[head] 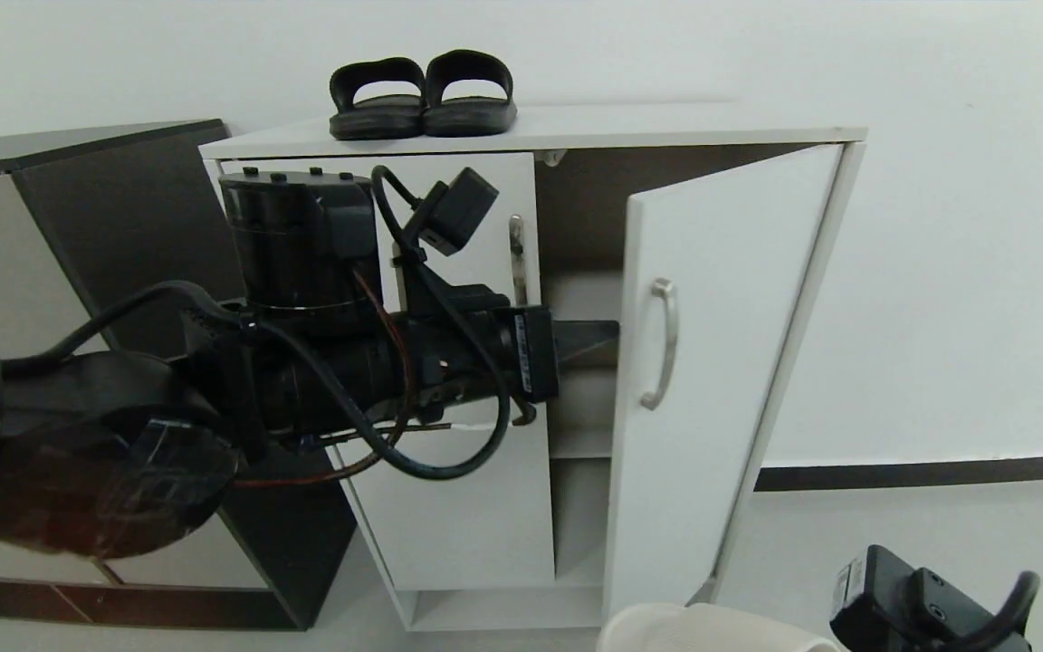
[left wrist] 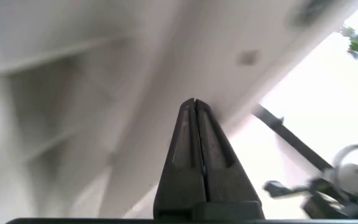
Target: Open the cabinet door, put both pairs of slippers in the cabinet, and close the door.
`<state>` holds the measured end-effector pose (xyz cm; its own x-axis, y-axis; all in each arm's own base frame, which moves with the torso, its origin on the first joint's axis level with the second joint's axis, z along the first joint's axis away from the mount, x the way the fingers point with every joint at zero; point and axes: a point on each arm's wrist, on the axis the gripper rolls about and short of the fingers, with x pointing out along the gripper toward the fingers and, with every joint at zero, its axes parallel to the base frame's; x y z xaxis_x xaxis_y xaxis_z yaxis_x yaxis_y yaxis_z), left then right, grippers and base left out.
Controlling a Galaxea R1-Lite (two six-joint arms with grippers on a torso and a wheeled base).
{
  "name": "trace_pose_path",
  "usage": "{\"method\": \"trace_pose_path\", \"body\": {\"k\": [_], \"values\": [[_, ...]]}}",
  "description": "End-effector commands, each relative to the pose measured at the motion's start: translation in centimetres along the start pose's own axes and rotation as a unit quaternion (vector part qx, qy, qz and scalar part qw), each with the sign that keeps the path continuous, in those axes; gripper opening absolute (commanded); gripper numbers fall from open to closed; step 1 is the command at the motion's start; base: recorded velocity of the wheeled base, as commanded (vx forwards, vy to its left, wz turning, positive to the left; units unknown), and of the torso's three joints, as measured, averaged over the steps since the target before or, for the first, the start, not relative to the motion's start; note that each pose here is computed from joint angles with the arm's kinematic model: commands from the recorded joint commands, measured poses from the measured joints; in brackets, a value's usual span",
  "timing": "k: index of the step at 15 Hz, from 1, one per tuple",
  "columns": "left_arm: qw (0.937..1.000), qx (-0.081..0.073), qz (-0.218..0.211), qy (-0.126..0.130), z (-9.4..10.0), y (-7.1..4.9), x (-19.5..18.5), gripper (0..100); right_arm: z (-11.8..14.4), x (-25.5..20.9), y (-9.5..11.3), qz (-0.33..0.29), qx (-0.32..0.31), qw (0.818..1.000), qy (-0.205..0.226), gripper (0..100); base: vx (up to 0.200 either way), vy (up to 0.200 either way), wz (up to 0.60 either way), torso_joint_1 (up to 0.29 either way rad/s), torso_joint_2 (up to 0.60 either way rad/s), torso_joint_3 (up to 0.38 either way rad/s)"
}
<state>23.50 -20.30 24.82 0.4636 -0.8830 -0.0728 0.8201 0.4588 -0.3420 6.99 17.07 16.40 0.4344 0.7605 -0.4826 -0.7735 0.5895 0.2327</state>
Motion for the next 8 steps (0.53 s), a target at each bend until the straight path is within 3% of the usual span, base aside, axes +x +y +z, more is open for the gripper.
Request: {"method": "trace_pose_path", "body": {"k": [1,3,4,5,6,8], "values": [[0.9994,0.005,-0.032,0.007,-0.6,-2.7,0.4,0,0.4,-0.2,0.7,0.012,-0.004,1.000,-0.008,0,-0.200,0.000,0.00,0.002,0.01,-0.002],[1.0000,0.001,-0.006,0.006,-1.1,-1.8,1.0,0,1.0,1.4,1.1,-0.031,-0.002,0.999,-0.015,0,-0.200,0.000,0.00,-0.002,0.00,0.002],[0.9997,0.001,0.021,-0.008,-0.9,-0.9,0.4,0,1.4,2.1,1.3,-0.046,0.007,0.999,-0.024,0,-0.200,0.000,0.00,-0.007,0.00,0.002],[0.9960,0.010,0.076,-0.045,-0.1,0.2,-1.8,0,2.7,4.0,1.9,-0.066,0.045,0.996,-0.050,0,0.000,0.000,0.00,0.000,0.00,0.000],[0.9899,0.019,0.122,-0.070,0.4,0.5,-4.0,0,3.6,6.1,2.1,-0.106,0.065,0.990,-0.066,0,0.000,0.000,0.00,0.000,0.00,0.000],[0.9719,0.029,0.209,-0.105,0.1,-0.7,-8.2,0,5.0,11.4,0.2,-0.234,0.083,0.964,-0.092,0,0.000,0.000,0.00,0.000,0.00,0.000]]}}
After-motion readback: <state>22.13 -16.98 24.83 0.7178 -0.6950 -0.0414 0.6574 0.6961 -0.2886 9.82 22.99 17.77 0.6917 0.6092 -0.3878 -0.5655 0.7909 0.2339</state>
